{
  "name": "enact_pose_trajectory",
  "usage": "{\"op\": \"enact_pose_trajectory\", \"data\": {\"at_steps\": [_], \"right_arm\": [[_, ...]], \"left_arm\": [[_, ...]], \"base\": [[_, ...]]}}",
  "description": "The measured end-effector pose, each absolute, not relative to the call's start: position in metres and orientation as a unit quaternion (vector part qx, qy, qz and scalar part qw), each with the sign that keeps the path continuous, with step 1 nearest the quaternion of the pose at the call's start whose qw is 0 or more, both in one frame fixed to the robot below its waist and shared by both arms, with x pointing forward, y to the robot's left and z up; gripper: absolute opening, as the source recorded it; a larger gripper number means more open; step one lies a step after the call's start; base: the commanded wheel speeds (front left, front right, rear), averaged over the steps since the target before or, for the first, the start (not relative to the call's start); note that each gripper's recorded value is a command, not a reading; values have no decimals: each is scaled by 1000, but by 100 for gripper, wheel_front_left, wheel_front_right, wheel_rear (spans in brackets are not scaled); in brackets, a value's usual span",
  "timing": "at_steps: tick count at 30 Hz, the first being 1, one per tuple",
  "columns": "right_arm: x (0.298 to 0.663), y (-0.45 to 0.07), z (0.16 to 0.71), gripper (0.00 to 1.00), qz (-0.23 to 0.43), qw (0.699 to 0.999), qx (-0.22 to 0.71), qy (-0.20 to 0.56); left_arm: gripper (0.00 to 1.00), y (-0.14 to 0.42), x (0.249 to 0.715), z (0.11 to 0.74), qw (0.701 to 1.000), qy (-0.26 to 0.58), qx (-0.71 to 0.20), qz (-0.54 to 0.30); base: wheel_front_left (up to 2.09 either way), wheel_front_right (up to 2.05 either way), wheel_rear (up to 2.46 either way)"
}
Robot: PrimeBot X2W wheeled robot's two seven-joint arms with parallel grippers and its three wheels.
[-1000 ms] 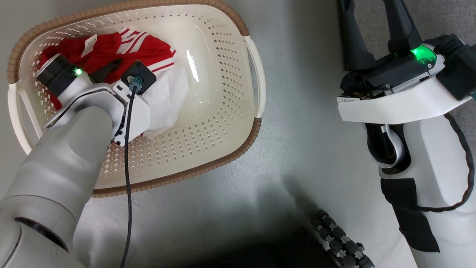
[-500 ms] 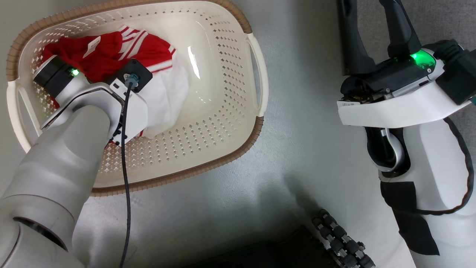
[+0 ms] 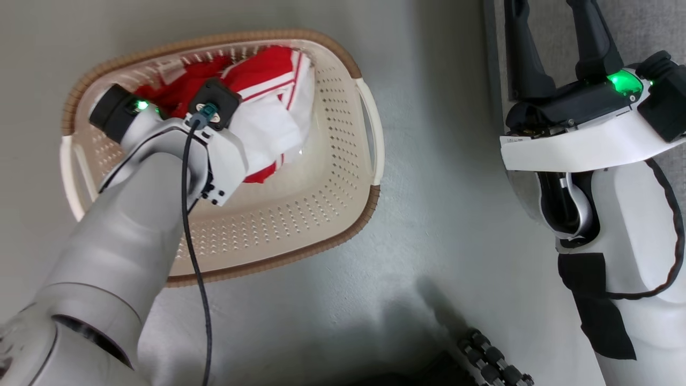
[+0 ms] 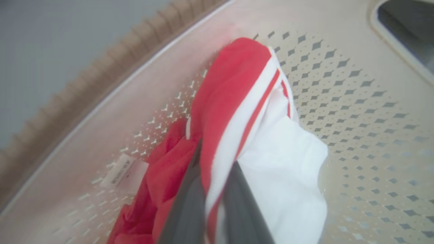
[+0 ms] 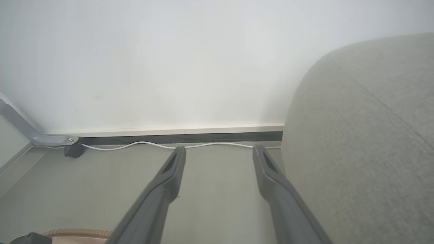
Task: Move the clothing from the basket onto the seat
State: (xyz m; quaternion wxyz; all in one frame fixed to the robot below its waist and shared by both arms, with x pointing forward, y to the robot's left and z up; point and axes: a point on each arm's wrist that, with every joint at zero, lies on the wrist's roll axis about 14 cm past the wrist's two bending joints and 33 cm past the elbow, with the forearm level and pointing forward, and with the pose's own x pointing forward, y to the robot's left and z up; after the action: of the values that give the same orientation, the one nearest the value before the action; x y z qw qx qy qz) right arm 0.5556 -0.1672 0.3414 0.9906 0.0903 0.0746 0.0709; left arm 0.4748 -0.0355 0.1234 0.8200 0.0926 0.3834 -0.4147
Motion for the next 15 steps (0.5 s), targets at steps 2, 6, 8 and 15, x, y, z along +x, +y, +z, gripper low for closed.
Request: {"op": "enact_pose_trajectory", "data": {"at_steps": [2,6,8,15], "right_arm": [[556,-166,351,100,73,991,86,67],[555,-164,369,100,74,993,78,53],[553,-162,377,100,76,993,77,49],[539,-151,409,100,84,993,69,36]], "left_arm": [[0,-38,478,139,828,371,83,-412],[0,-42,481,172,844,353,55,-399],[0,-45,487,193,857,336,34,-389],[0,-40,495,276,901,265,-32,-342]], "base": [[0,0,0],[0,0,0],[0,0,0],[0,0,0]]}}
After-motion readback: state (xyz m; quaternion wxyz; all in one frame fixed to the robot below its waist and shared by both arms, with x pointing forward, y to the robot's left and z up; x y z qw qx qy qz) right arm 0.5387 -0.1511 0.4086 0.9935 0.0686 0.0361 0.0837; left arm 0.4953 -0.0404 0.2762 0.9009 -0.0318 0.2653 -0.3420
